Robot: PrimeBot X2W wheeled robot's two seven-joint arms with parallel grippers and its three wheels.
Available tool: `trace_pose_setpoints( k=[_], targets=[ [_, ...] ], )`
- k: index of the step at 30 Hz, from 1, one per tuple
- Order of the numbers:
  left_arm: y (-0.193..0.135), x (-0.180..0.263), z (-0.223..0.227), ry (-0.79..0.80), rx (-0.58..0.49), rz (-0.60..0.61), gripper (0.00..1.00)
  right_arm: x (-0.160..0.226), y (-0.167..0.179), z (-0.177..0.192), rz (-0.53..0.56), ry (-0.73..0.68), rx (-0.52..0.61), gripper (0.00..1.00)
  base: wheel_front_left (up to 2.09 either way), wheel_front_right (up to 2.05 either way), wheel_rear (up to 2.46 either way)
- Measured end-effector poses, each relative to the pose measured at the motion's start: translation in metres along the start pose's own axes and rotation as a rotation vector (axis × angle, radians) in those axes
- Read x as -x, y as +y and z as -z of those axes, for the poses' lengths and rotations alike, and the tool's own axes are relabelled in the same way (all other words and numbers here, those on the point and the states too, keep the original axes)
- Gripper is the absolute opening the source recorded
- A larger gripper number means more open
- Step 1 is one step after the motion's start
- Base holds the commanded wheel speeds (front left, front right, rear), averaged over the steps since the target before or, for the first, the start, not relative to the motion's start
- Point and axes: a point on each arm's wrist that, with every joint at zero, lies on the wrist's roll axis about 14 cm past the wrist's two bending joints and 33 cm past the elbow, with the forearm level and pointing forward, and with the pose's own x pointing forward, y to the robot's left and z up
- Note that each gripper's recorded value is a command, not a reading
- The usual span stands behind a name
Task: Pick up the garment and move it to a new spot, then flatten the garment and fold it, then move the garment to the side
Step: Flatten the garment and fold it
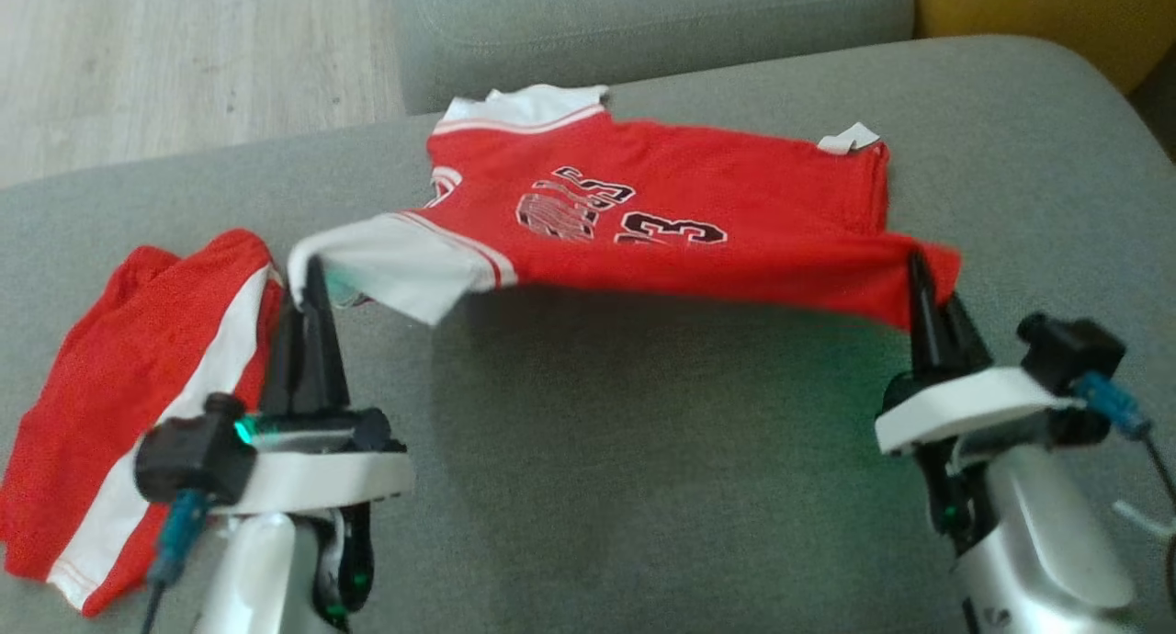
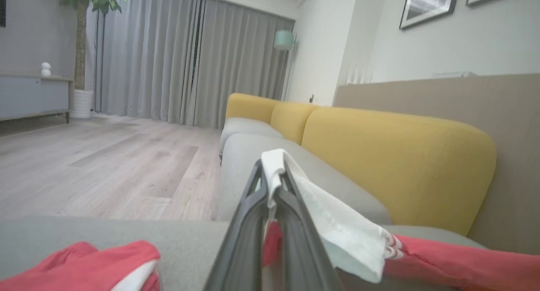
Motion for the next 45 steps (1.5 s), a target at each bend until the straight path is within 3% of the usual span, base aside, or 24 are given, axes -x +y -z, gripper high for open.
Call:
trace_pose_setpoints(
  k=[7,15,23,27,31,34,39,45],
  targets=[
    [-0.013,0.001,-0.069,-0.201,0.014,0.038,0.00,0.001,0.010,-0.072,-0.072,-0.143,0.122,0.00,0.00,0.00,0.00],
    [-0.031,0.023,-0.118,-0.352,-0.062,0.098,0.00,0.019,0.026,-0.138,-0.133,-0.255,0.195,0.00,0.00,0.00,0.00],
    [-0.053,0.041,-0.173,-0.518,-0.062,0.168,0.00,0.043,0.024,-0.164,-0.122,-0.266,0.186,0.00,0.00,0.00,0.00],
    [-0.067,0.024,-0.195,-0.550,-0.070,0.234,0.00,0.040,0.025,-0.171,-0.111,-0.250,0.176,0.00,0.00,0.00,0.00],
    [-0.077,-0.026,-0.205,-0.529,-0.106,0.303,0.00,0.011,0.027,-0.180,-0.111,-0.223,0.192,0.00,0.00,0.00,0.00],
    [-0.076,-0.084,-0.204,-0.485,-0.118,0.333,0.00,-0.032,0.030,-0.204,-0.120,-0.258,0.207,0.00,0.00,0.00,0.00],
    [-0.052,-0.179,-0.202,-0.453,-0.226,0.303,0.00,-0.119,0.042,-0.230,-0.157,-0.293,0.247,0.00,0.00,0.00,0.00],
    [-0.018,-0.254,-0.180,-0.432,-0.269,0.241,0.00,-0.204,0.025,-0.217,-0.102,-0.281,0.235,0.00,0.00,0.00,0.00]
  ],
)
